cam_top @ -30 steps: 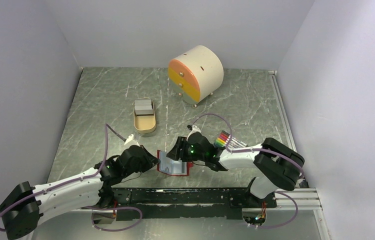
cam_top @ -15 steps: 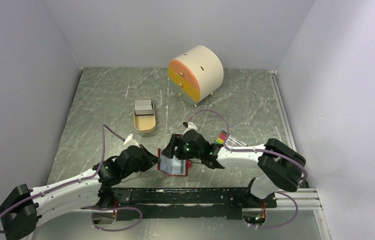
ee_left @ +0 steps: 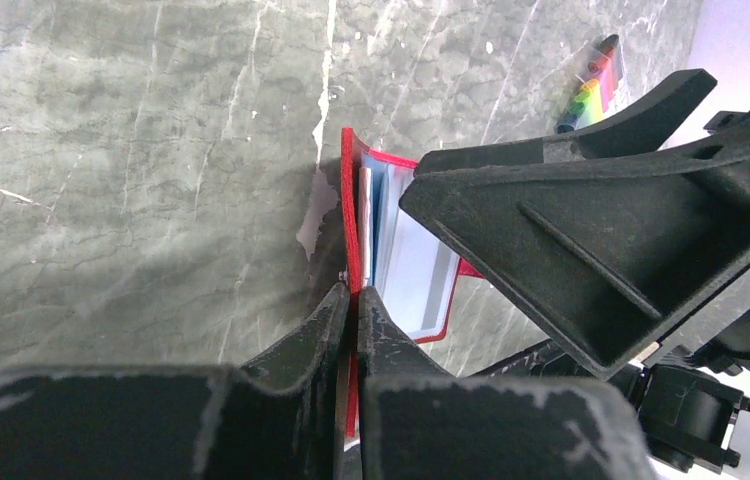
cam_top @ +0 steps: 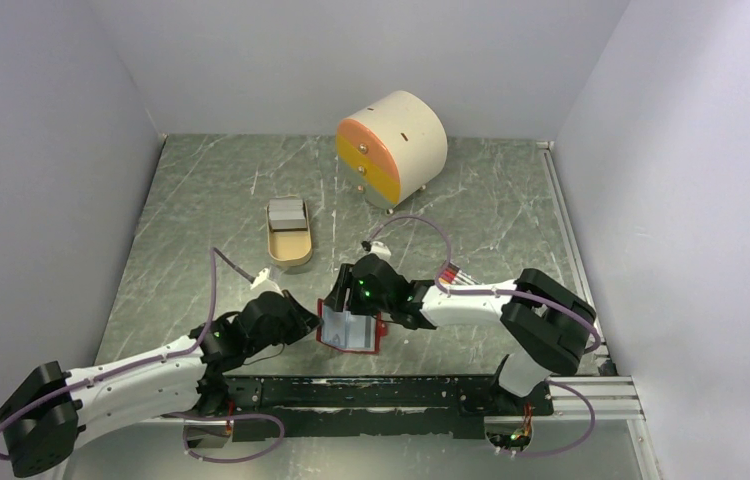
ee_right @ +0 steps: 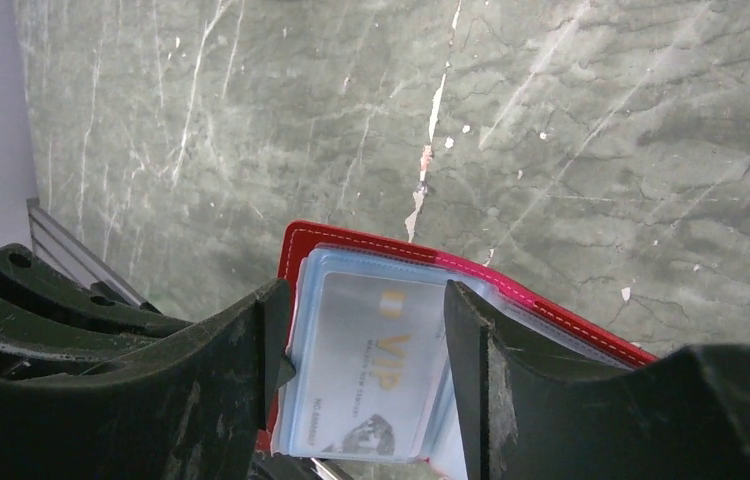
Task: Put the credit cards into the card holder
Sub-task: Insert the credit card into the card holder.
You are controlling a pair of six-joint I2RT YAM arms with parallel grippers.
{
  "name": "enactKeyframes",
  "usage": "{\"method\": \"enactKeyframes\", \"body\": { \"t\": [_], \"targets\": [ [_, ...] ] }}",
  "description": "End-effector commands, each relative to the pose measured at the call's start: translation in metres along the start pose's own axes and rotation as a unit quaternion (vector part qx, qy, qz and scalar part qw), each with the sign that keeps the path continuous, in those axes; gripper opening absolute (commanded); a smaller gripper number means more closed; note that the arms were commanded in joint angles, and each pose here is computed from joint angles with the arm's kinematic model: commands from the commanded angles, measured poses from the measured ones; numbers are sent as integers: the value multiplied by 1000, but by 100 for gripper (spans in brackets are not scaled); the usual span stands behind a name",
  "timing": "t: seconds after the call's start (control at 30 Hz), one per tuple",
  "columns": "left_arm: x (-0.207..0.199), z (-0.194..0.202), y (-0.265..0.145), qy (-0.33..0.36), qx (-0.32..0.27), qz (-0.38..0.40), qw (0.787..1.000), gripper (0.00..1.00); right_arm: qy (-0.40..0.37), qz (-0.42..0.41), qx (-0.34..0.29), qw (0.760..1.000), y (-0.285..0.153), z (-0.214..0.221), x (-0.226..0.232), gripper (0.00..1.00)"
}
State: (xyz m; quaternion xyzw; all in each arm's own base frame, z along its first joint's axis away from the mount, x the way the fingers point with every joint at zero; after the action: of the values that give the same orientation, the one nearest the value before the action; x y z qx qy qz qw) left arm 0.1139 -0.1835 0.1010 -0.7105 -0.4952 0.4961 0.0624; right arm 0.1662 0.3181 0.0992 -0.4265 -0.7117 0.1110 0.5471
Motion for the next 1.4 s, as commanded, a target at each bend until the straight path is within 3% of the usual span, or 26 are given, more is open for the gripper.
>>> {"method": "enactKeyframes", "body": {
  "t": [0.0, 0.5, 1.37],
  "targets": [
    [-12, -3, -2, -1, -7, 29, 1000, 9, 6, 9, 4, 1000, 3, 3, -2, 61],
    [-11, -4, -2, 1, -11, 21, 1000, 9, -7, 22, 19, 1000, 9, 9, -7, 57],
    [-3, -7, -8, -12, -23, -9, 1000, 9, -42, 41, -3, 998, -20, 1, -17, 52]
  ]
}}
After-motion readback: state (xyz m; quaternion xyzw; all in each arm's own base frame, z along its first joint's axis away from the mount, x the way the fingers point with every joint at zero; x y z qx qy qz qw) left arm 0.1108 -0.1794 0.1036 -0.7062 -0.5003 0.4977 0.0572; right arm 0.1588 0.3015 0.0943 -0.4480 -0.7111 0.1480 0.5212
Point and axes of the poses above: each gripper's point midway between its finger pads, its own y axis out along the fingers, its own x axis along the line the jaws close on, z = x × y, the point moved 7 cm from there along -y, back along the fingers, and after that the axes turned 10 degrees about y, right-handed, at the moved point
